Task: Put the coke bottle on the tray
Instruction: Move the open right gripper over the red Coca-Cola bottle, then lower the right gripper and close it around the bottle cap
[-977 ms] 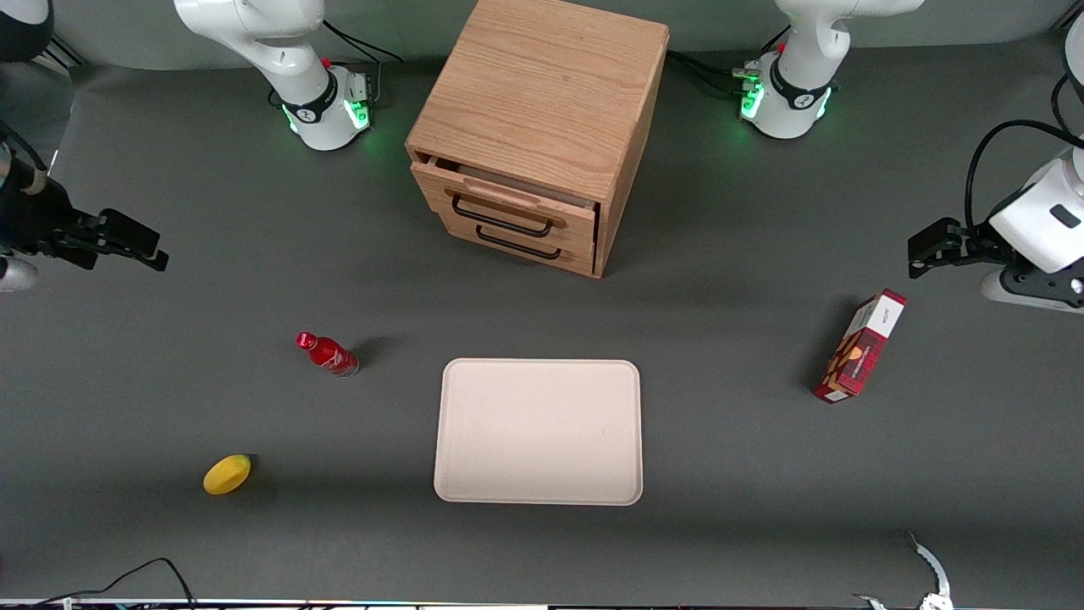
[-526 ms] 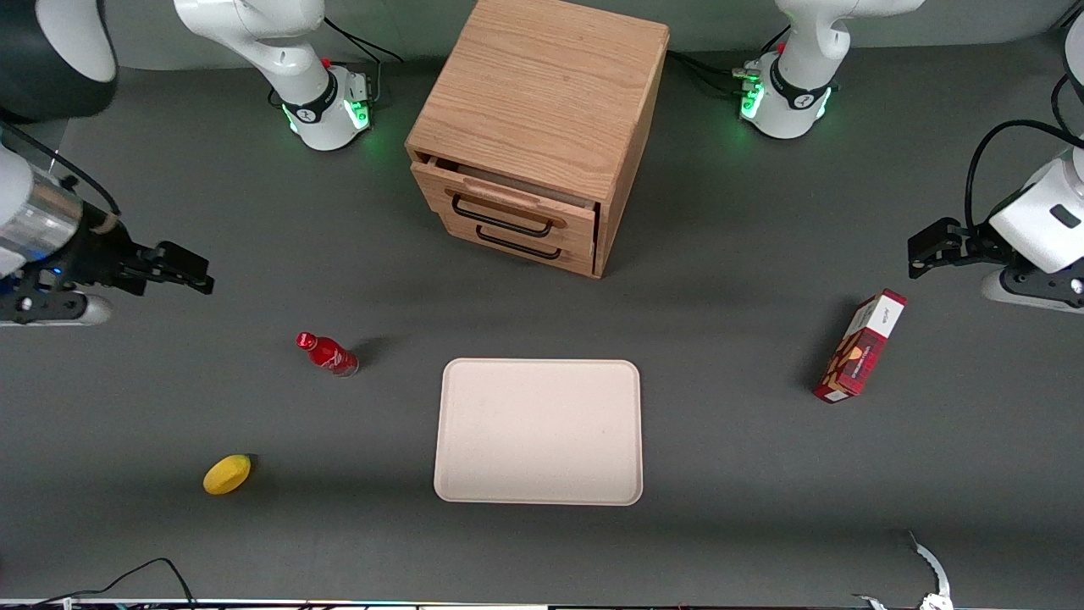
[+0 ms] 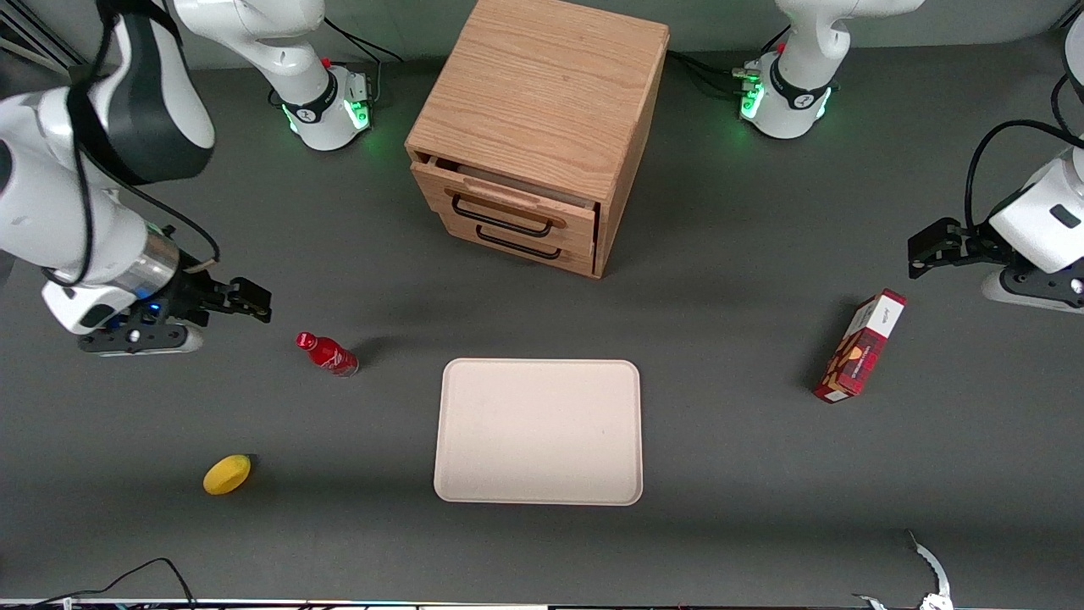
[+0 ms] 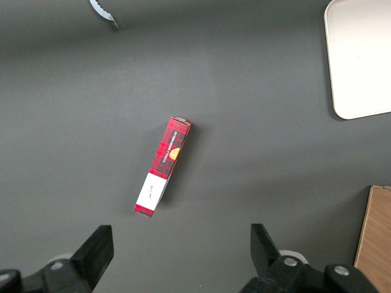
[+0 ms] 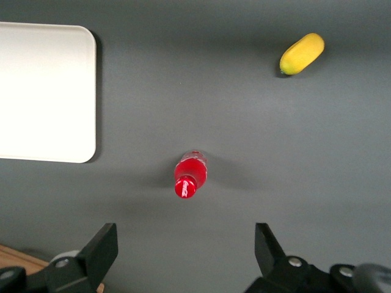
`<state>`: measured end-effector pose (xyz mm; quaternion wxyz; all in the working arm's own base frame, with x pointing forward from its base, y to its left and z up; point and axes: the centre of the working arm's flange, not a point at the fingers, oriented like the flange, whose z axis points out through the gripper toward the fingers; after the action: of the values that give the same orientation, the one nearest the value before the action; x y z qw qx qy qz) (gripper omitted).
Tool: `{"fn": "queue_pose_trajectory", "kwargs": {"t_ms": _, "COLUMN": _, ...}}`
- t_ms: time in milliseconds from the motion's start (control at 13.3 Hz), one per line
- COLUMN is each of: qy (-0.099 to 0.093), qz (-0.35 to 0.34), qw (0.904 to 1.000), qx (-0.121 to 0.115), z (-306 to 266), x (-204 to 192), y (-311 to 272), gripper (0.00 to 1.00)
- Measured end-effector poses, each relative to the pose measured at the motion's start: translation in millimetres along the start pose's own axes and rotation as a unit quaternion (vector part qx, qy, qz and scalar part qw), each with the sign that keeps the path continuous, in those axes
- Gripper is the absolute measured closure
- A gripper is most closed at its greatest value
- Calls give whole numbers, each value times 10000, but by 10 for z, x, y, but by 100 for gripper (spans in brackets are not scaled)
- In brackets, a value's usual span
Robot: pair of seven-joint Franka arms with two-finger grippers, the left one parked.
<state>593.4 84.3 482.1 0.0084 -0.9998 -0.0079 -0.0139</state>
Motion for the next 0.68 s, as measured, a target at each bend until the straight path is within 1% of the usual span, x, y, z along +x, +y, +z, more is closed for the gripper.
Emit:
{"fn": "queue_pose_trajectory", "kwargs": {"t_ms": 225, "qy": 86, "qz": -29, "qw": 10000, "qx": 9, "z": 369, "x": -68, "y": -20, "gripper": 1}}
{"fn": "queue_pose_trajectory", "kwargs": {"t_ms": 526, "qy": 285, "qz": -115, "qw": 9995, "qx": 50, "z": 741, "x": -172, "y": -104, "gripper": 1}}
{"fn": "queue_pose_trajectory", "kwargs": {"t_ms": 676, "qy": 357, "qz": -202, "qw": 9992, "qx": 2, "z": 910, "x": -240, "y": -133, "gripper": 1}}
